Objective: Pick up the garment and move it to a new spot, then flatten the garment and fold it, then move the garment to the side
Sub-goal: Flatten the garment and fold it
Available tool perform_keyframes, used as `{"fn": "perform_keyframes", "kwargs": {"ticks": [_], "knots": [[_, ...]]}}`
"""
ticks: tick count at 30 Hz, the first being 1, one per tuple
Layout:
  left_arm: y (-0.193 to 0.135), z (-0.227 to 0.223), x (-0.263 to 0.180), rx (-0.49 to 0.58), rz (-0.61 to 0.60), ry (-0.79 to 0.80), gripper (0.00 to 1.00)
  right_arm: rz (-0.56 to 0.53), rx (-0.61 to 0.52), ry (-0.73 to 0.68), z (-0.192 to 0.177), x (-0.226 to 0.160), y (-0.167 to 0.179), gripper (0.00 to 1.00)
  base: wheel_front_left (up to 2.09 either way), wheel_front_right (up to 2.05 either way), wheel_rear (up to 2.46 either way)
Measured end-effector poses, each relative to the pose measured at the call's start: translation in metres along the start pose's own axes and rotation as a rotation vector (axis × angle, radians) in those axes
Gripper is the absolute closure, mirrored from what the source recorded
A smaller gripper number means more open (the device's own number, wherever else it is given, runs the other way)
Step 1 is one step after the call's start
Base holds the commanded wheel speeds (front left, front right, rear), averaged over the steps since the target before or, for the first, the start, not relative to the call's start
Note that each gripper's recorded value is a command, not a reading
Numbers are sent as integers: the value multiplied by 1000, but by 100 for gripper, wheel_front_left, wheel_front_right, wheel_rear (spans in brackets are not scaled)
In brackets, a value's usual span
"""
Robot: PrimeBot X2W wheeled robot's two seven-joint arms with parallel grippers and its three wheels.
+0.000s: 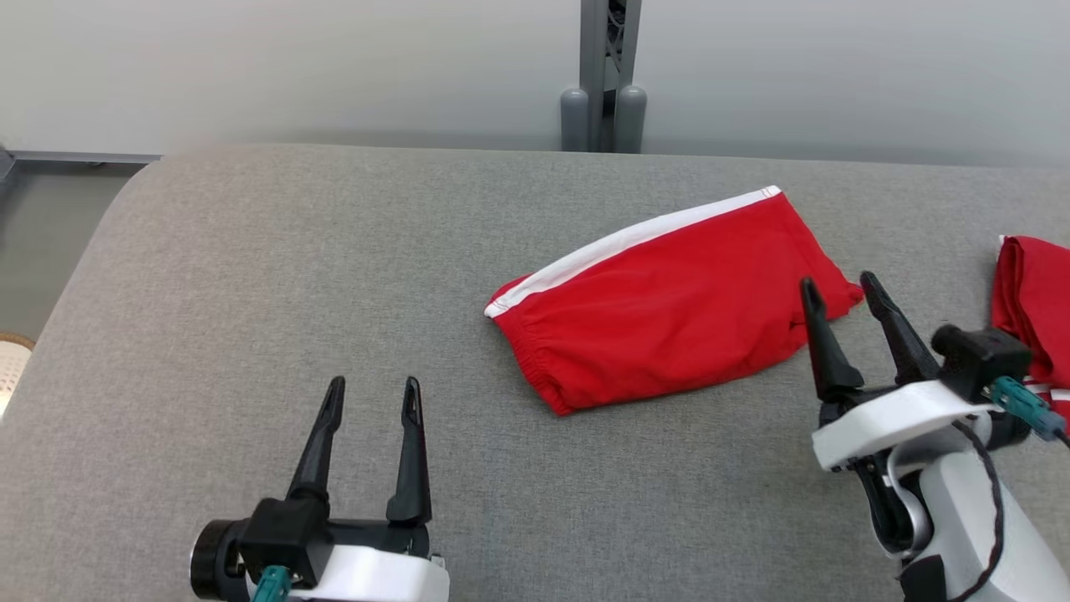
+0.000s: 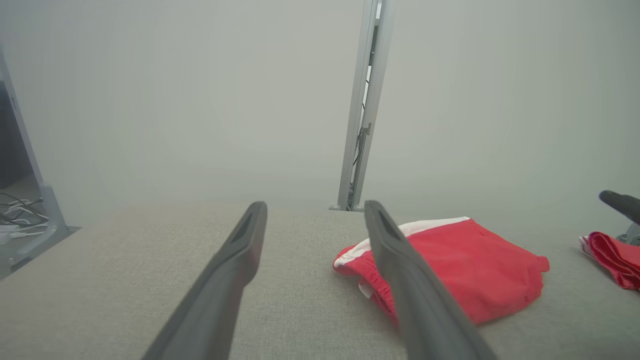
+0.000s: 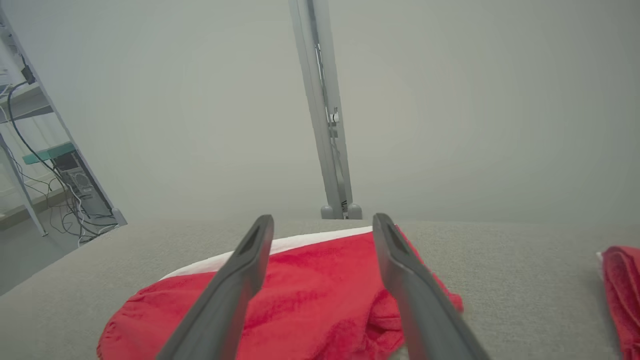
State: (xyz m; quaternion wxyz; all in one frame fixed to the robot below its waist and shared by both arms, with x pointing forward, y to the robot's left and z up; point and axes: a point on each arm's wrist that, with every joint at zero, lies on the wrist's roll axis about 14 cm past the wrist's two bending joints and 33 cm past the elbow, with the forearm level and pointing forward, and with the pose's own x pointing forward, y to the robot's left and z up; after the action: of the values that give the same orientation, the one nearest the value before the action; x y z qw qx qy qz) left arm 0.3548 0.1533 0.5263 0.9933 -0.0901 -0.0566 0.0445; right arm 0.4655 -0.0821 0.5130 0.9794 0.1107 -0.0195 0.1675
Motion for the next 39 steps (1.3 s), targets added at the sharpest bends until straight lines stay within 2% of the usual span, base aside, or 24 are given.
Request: {"fn": "perform_keyframes", "kwargs": {"ticks": [7,11,18,26,30,31,32,33,34,35,39], "knots": [[-5,-6,-4,31,-30,12,0,-133,199,79,-33,-3,-31,0,0,0,0],[-9,-13,-1,45,-57,31,0,-197,256,173,-49,8,-59,0,0,0,0],[-8,-27,6,64,-66,69,0,-262,261,348,-89,22,-88,0,0,0,0],[-4,-33,13,82,-60,81,0,-293,230,463,-124,33,-96,0,0,0,0],[-2,-36,13,86,-55,91,0,-295,230,483,-131,40,-94,0,0,0,0],[-2,-37,13,86,-54,93,0,-296,230,489,-132,41,-94,29,0,0,0],[-2,-37,13,86,-57,95,0,-297,228,492,-133,42,-95,48,0,0,0],[-3,-38,13,86,-57,96,0,-301,226,493,-134,42,-96,58,0,0,0],[-3,-38,13,87,-57,96,0,-303,223,493,-134,43,-98,83,0,0,0],[-3,-38,14,90,-59,95,0,-307,220,489,-133,44,-99,100,0,0,0],[-4,-36,17,89,-64,88,0,-313,217,452,-127,48,-102,100,0,0,0]]}}
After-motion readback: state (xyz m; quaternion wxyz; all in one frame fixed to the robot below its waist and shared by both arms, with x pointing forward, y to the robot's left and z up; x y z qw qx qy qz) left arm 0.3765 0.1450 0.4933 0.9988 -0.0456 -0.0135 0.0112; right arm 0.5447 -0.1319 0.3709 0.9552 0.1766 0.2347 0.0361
